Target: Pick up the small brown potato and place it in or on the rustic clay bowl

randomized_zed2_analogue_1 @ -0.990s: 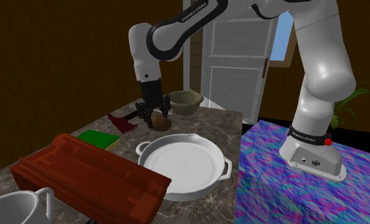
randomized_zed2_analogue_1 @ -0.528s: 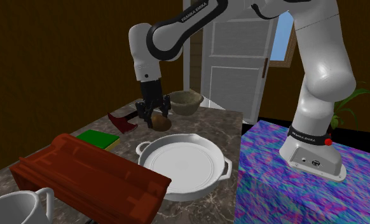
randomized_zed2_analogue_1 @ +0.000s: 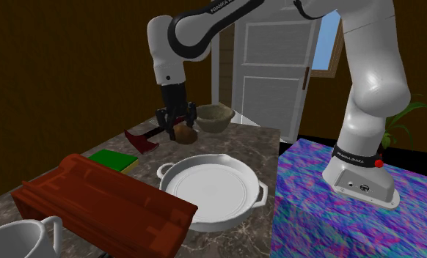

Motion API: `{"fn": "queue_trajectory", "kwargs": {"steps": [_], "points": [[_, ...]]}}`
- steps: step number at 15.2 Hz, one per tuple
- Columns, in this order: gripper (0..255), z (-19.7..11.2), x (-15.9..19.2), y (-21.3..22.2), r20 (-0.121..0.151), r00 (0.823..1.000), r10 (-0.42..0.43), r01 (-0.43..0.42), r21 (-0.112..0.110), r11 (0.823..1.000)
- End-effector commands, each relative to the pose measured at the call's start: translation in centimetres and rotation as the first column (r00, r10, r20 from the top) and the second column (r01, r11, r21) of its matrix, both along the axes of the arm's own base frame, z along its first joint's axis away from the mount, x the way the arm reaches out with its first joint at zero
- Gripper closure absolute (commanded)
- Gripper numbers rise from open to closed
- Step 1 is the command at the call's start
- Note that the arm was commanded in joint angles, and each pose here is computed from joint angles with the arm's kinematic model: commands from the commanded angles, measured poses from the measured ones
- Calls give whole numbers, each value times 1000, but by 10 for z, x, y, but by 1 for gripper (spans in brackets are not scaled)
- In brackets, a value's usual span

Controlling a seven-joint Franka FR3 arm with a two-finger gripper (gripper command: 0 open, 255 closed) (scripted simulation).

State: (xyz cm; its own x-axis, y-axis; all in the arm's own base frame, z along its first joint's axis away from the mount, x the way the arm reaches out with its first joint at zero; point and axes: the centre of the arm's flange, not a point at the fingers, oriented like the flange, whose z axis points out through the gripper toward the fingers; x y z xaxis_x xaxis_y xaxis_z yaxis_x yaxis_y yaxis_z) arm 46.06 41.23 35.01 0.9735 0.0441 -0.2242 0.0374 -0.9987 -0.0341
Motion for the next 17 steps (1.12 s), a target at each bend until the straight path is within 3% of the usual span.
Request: {"fn": "queue_trajectory", "kwargs": {"steps": [1,17], "points": [[255,10,0,0,0,1000,0,0,0,1000],[255,94,0,0,0,1000,0,0,0,1000]]}}
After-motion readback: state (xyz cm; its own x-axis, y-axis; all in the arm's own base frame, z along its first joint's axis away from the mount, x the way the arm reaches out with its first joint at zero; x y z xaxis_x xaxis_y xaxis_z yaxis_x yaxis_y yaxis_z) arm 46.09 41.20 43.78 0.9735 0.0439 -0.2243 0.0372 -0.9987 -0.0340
